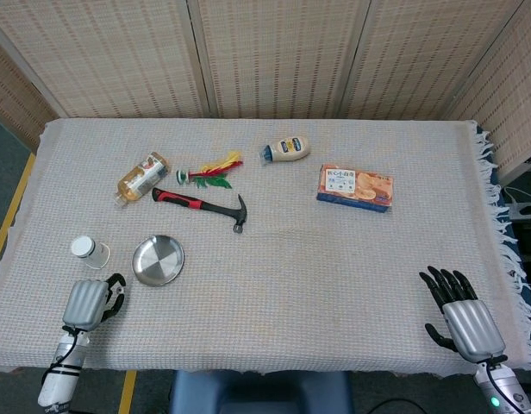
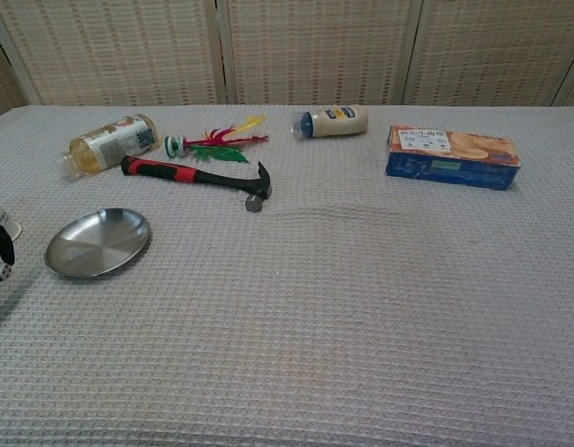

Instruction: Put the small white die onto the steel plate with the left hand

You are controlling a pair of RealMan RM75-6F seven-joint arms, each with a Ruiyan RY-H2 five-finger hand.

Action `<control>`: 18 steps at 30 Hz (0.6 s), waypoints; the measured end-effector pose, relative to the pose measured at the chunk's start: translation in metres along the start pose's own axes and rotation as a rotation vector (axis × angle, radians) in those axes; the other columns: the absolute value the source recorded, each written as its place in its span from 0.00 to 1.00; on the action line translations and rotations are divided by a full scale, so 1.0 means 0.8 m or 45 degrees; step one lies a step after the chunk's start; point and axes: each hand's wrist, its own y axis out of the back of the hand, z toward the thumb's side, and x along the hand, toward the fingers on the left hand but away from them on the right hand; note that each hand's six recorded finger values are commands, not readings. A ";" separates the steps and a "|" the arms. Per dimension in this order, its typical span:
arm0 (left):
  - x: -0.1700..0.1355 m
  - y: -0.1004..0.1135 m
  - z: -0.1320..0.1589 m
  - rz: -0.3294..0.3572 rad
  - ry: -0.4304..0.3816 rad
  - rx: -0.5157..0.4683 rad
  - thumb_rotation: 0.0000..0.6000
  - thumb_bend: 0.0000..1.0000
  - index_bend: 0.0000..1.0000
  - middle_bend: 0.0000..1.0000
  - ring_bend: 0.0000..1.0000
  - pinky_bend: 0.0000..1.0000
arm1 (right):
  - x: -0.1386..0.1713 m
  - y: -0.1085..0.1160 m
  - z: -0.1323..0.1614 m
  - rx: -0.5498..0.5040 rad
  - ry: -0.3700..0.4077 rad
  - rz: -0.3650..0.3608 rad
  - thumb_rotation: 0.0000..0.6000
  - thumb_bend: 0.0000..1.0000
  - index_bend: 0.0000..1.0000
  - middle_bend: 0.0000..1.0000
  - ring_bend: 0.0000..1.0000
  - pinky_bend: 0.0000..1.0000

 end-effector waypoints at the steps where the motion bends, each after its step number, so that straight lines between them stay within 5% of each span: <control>1: 0.010 0.005 0.005 0.014 -0.007 -0.006 1.00 0.42 0.55 1.00 1.00 1.00 | 0.000 0.000 0.000 0.000 -0.002 0.001 1.00 0.21 0.00 0.00 0.00 0.00; 18: 0.106 -0.005 0.049 -0.028 -0.022 0.070 1.00 0.40 0.53 1.00 1.00 1.00 | -0.008 -0.006 -0.006 0.006 -0.035 0.024 1.00 0.21 0.00 0.00 0.00 0.00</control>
